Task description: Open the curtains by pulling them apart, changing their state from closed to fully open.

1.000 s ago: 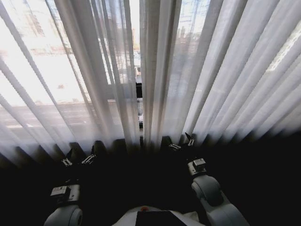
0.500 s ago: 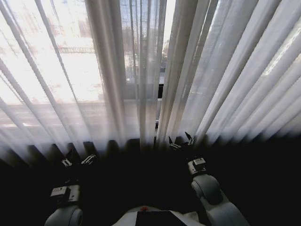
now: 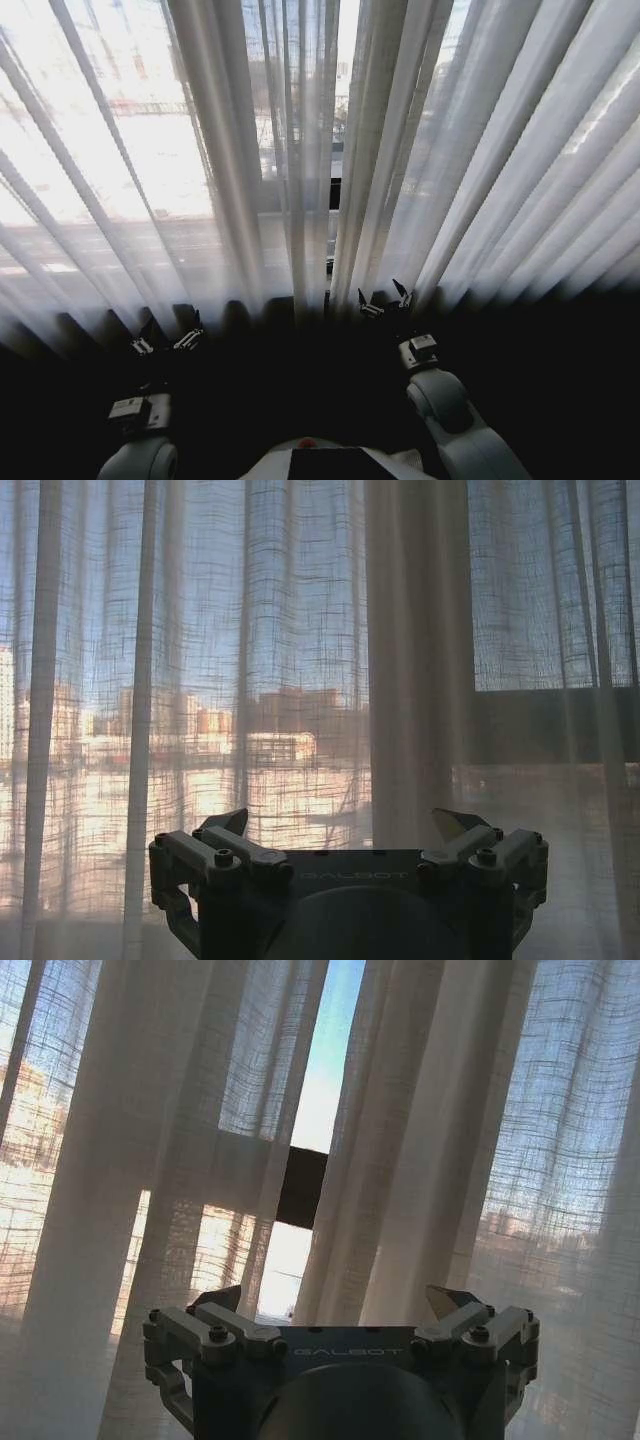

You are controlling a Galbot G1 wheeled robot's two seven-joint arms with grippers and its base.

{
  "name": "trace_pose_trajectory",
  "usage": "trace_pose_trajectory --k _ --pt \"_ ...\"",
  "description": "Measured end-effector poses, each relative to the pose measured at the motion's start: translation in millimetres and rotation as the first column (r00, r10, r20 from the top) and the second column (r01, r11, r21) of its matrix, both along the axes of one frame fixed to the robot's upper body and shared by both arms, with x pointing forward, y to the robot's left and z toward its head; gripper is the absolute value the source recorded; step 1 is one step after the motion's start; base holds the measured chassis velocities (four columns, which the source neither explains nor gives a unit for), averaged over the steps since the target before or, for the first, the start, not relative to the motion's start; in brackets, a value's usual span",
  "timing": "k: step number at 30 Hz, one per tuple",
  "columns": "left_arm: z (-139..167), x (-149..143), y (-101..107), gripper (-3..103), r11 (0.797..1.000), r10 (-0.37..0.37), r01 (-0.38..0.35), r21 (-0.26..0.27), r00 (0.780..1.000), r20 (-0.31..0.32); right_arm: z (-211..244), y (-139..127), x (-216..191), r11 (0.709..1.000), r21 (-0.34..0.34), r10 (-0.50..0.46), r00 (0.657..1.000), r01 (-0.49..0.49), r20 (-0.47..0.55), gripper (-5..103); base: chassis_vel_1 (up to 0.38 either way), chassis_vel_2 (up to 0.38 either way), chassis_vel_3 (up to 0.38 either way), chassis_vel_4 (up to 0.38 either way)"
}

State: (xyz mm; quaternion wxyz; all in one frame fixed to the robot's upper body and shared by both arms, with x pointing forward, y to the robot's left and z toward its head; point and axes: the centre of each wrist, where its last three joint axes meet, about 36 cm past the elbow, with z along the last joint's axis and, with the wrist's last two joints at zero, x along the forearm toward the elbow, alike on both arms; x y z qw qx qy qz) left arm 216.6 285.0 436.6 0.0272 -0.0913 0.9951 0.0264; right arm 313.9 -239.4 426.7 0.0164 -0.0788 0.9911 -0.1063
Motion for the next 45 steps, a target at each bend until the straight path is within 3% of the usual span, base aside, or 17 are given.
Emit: trace_pose_trajectory --k 12,19,25,38,45 --pt "1.0 -0.3 -1.4 100 1.000 0.006 -0.006 -0.004 1.000 0.008 0.0 3.0 0.6 1.000 0.011 0.025 1.000 -0.025 -0.002 100 -0.186 0.168 0.167 -0.152" --pt "6.9 3.8 -2.5 100 1.000 0.009 -0.009 -0.007 1.000 0.017 0.5 6.6 8.2 0.996 0.076 0.045 0.997 -0.040 -0.068 100 -0.020 0.025 0.033 -0.023" --pt "19.0 8.9 0.5 100 1.000 -0.002 0.004 -0.017 0.998 0.064 -5.2 11.8 36.5 0.993 0.110 0.048 0.993 -0.035 -0.109 100 0.000 0.000 0.000 0.000" --pt "25.7 2.1 -6.6 100 0.999 -0.044 0.045 -0.010 0.996 0.077 17.6 7.2 98.8 0.990 0.128 0.067 0.989 -0.050 -0.135 100 0.000 0.000 0.000 0.000" --pt "33.0 -1.5 -3.2 100 0.999 -0.031 0.031 0.006 0.997 0.070 27.7 27.9 126.5 0.980 0.176 0.112 0.987 -0.090 -0.118 100 0.000 0.000 0.000 0.000"
